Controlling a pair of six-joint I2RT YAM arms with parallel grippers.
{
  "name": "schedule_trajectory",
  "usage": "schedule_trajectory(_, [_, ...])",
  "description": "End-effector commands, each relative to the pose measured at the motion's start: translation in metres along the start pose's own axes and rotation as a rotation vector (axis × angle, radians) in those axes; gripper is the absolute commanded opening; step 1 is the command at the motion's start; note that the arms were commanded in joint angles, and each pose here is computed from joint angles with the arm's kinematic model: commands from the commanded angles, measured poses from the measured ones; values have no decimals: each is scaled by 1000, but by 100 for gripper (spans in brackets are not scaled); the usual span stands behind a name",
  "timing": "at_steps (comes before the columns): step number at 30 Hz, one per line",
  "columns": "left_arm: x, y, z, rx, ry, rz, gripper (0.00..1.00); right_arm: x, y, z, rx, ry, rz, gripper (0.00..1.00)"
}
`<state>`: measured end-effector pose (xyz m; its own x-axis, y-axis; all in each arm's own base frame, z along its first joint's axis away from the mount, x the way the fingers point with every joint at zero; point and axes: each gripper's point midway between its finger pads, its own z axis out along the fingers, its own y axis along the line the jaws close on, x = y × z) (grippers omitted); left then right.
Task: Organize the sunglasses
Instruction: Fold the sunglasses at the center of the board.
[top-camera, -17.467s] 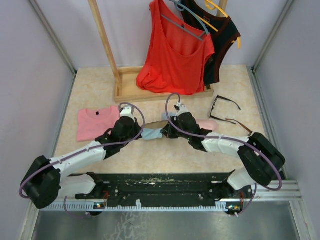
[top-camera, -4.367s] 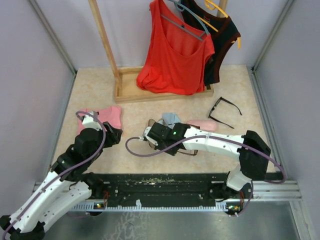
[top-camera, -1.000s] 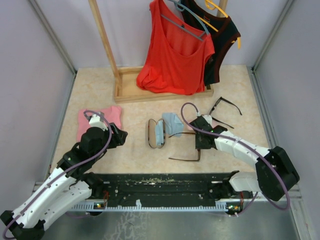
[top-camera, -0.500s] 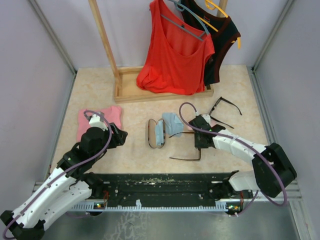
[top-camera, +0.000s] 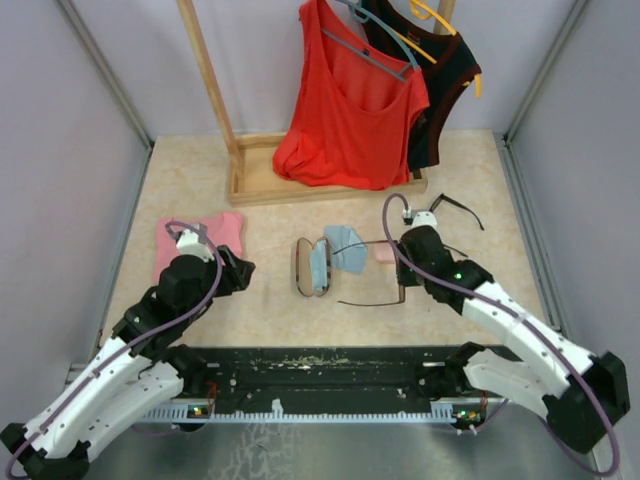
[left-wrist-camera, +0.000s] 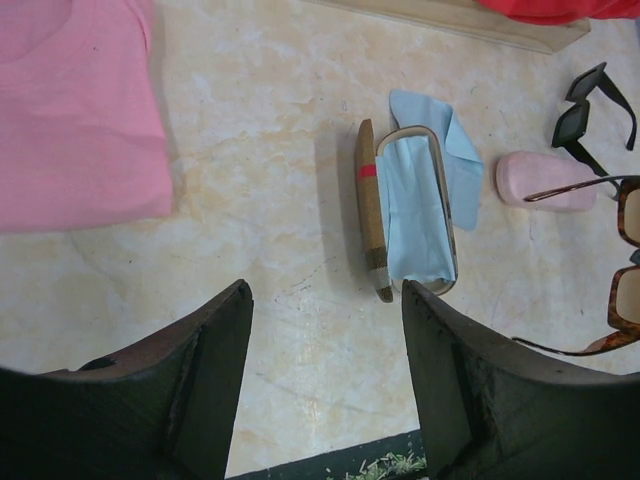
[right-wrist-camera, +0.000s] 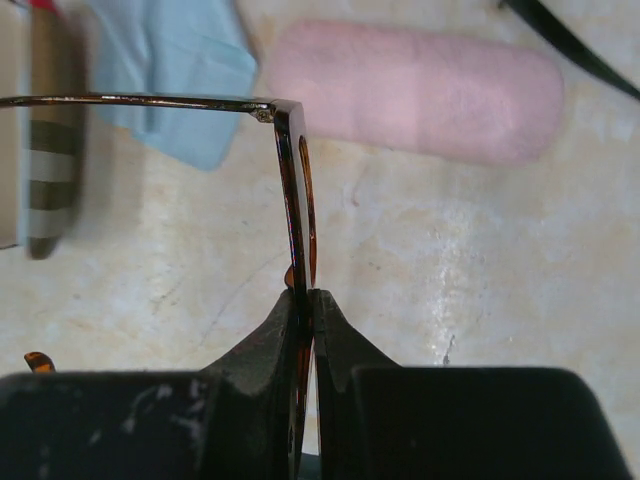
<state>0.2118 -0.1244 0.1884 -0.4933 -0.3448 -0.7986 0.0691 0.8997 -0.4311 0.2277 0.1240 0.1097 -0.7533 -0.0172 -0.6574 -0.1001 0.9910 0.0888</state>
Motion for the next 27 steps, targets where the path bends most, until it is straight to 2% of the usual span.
schedule_trajectory(1, [-25, -18, -7, 85, -81, 16, 68, -60, 31, -42, -228, -275, -39, 0])
schedule_trajectory(7, [-37, -41, -13, 197, -106, 100, 68, -92, 56, -83, -439, -528, -26, 0])
schedule_trajectory(16, [-47, -97, -34, 465, -68, 142, 61, -123, 68, -116, -554, -730, 29, 0])
schedule_trajectory(20, [-48, -106, -40, 517, -69, 134, 60, -140, 60, -125, -530, -790, 131, 0])
schedule_trajectory(24, [-43, -113, -39, 556, -51, 118, 59, -158, 41, -119, -390, -772, 246, 0])
schedule_trajectory(27, [-38, -122, -31, 577, -16, 104, 57, -169, 39, -117, -353, -770, 291, 0])
